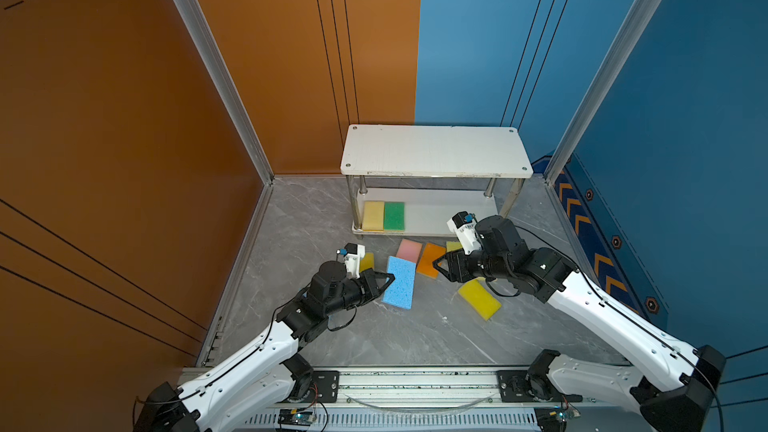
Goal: Place and organize the cleaning sponges onto the shelf
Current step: 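Hold the blue sponge up with the left gripper beside the open right gripper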
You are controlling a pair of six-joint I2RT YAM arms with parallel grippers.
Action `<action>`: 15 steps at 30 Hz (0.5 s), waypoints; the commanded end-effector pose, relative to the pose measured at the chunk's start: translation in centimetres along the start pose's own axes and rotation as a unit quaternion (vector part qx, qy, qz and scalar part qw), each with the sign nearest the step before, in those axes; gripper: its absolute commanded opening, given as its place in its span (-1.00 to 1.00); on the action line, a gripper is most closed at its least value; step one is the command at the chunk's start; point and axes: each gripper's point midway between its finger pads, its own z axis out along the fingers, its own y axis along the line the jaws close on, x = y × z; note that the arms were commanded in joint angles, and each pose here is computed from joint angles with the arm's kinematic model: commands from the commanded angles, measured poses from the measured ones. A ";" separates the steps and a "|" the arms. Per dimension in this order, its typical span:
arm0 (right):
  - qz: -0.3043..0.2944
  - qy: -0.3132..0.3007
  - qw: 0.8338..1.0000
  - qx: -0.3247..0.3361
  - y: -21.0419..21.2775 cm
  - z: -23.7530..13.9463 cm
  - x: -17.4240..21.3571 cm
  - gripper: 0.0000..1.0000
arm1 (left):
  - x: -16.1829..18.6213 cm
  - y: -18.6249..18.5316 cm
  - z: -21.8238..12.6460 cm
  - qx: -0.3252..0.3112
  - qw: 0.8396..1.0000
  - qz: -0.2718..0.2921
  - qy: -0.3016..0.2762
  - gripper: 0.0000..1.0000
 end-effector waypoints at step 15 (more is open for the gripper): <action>0.103 0.022 0.989 -0.101 7.1 5.1 3.1 0.24 | -3.9 0.9 -2.6 0.013 0.981 -0.057 -0.187 -0.95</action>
